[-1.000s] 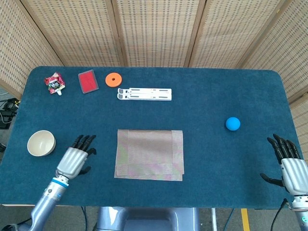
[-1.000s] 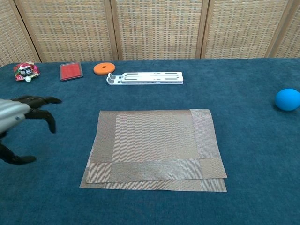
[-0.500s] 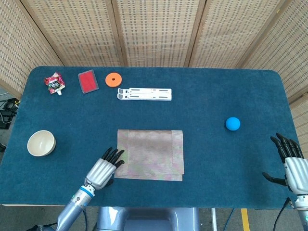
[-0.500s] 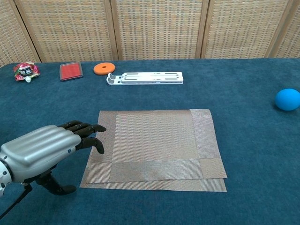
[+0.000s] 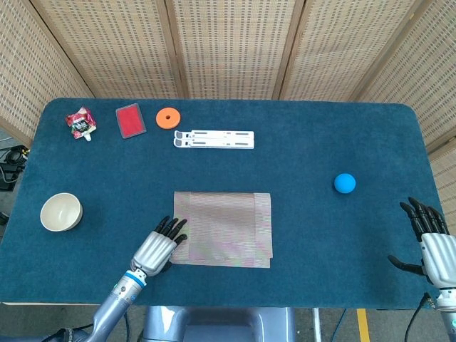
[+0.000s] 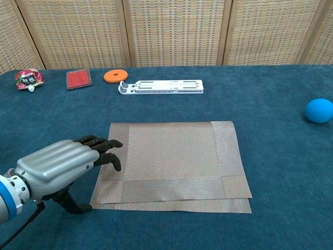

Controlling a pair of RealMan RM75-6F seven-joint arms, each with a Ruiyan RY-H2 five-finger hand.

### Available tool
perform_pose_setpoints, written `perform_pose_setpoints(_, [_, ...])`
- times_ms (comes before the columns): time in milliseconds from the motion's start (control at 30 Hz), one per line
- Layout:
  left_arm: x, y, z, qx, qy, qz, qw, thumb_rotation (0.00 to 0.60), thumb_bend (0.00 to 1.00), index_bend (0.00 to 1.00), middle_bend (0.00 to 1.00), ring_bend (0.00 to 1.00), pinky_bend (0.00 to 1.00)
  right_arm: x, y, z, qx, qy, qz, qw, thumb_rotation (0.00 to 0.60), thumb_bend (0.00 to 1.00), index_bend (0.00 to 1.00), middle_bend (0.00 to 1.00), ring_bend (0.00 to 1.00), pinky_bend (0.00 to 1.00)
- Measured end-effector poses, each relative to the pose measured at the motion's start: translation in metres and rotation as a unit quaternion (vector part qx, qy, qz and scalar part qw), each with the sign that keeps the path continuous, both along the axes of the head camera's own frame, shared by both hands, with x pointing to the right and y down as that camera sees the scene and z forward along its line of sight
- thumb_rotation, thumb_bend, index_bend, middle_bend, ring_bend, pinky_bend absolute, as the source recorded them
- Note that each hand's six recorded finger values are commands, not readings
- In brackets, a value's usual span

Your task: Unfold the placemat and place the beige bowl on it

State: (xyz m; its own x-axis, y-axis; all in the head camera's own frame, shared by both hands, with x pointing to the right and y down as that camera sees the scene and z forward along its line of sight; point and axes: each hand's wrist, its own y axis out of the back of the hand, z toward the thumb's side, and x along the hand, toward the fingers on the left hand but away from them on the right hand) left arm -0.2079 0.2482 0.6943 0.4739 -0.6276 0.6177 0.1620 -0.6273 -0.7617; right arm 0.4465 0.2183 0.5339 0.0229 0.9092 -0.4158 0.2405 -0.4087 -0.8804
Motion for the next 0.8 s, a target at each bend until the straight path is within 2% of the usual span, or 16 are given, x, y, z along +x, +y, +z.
perform_pose_setpoints(800, [0.012, -0.002, 0.015, 0.003, -0.01, 0.008, 0.9999, 0.6, 0.23, 0.24, 0.0, 0.0, 0.0, 0.002, -0.001, 0.001, -0.004, -0.002, 0.005, 1.0, 0.6, 0.06, 0.01, 0.0, 0.0, 0.0])
